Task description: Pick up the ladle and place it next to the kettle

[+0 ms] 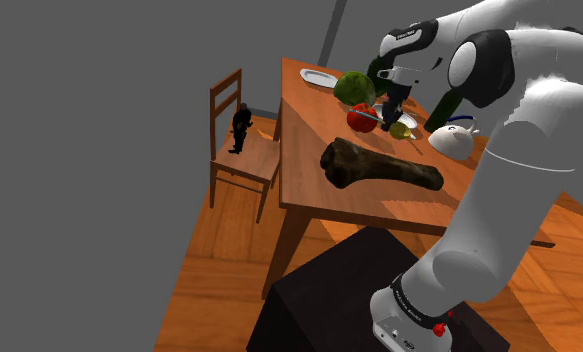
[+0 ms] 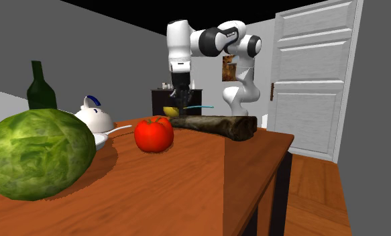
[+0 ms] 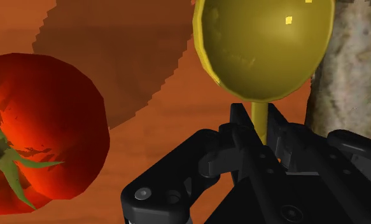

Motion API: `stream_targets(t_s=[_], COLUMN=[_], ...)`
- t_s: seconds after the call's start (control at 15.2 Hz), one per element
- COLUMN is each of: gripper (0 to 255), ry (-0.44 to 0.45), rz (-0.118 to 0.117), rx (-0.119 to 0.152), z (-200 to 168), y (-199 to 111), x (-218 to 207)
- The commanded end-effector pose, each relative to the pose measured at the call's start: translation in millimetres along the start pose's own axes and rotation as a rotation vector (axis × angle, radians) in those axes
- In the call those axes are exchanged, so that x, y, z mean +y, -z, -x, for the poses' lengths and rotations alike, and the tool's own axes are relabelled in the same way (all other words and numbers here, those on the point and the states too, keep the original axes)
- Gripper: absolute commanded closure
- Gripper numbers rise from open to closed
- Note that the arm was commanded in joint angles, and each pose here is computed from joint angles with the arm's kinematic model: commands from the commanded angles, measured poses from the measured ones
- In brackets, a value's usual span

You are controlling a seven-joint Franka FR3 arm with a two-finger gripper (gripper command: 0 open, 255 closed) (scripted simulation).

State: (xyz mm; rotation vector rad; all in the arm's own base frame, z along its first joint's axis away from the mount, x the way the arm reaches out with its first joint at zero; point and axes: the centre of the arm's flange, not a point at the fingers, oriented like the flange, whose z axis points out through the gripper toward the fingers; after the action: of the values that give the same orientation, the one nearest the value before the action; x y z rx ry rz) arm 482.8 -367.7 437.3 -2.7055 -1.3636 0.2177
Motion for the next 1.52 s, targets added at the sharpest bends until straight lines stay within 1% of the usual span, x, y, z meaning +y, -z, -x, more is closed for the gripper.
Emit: stream_targets(t_s=[0.0,1.45], gripper=[255,255], ry=[0.000,0.000], rz=[0.000,0.000], rx=[0.000,0.000], z=[0,10], y=[10,125], x=[-2,-21])
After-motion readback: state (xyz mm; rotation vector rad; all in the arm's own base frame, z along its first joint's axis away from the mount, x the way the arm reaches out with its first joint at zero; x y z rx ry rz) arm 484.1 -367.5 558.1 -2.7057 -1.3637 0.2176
